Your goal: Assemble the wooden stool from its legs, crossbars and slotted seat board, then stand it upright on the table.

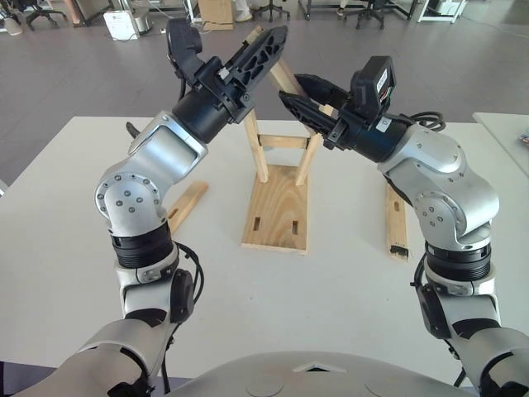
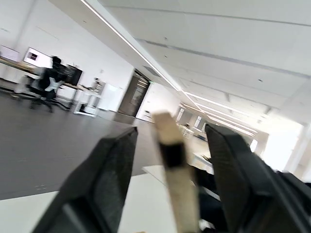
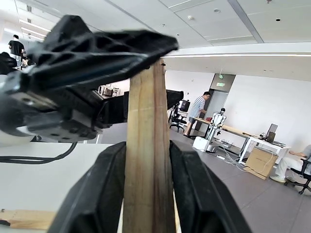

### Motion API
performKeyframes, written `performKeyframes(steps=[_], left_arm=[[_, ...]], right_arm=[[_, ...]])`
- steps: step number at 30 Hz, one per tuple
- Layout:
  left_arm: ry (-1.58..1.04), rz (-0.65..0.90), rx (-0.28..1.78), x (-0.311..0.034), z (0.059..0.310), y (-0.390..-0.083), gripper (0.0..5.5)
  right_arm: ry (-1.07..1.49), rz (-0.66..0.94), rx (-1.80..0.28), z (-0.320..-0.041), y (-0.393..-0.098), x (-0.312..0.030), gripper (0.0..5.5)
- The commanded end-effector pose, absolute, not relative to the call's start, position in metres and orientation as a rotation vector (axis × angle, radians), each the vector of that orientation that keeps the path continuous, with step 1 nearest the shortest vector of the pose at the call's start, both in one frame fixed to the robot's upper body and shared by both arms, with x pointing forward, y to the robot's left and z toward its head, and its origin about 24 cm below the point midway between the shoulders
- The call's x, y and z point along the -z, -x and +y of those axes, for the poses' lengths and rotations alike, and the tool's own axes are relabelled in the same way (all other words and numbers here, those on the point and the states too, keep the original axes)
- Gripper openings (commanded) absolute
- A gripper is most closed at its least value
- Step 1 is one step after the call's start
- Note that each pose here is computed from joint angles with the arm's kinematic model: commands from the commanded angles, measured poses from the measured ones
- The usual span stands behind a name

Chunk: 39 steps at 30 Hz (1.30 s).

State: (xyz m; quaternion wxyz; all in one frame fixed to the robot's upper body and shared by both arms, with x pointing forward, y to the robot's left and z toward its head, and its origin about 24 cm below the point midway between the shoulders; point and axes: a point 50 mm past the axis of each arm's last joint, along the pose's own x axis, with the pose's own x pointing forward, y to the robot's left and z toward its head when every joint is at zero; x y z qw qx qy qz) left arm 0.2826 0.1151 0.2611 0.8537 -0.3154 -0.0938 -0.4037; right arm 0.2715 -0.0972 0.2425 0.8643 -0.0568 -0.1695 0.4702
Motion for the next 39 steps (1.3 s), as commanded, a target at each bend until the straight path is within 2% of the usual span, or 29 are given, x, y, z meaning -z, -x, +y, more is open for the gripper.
performKeyframes(steps=[1,6,11,27,28,29,33,36,39], left_arm=[[0.662,-0.171,0.766,-0.251,0.119,-0.288,1.74],[0.659,-0.138,0.801,-0.246,0.11,-0.284,0.98],[0.67,-0.132,0.817,-0.246,0.105,-0.283,0.63],[0.709,-0.112,0.783,-0.242,0.107,-0.286,0.41],[0.718,-0.12,0.764,-0.243,0.11,-0.288,0.41],[0.733,-0.129,0.746,-0.245,0.113,-0.29,0.41],[0.732,-0.146,0.65,-0.246,0.137,-0.297,0.41],[0.649,-0.145,0.565,-0.245,0.173,-0.295,0.41],[0.515,-0.19,0.505,-0.26,0.223,-0.286,0.41]], right_arm=[[0.128,-0.35,-0.988,-0.095,-0.27,-0.238,1.32],[0.132,-0.35,-0.98,-0.093,-0.271,-0.236,1.32],[0.129,-0.352,-0.973,-0.09,-0.272,-0.235,1.32],[0.11,-0.363,-0.874,-0.088,-0.282,-0.233,1.32],[0.087,-0.351,-0.887,-0.087,-0.281,-0.231,1.32],[0.07,-0.34,-0.908,-0.085,-0.28,-0.229,1.69],[0.081,-0.316,-0.936,-0.08,-0.277,-0.221,2.48],[0.064,-0.306,-0.923,-0.081,-0.278,-0.218,3.03],[0.063,-0.299,-0.876,-0.089,-0.279,-0.216,3.72]])
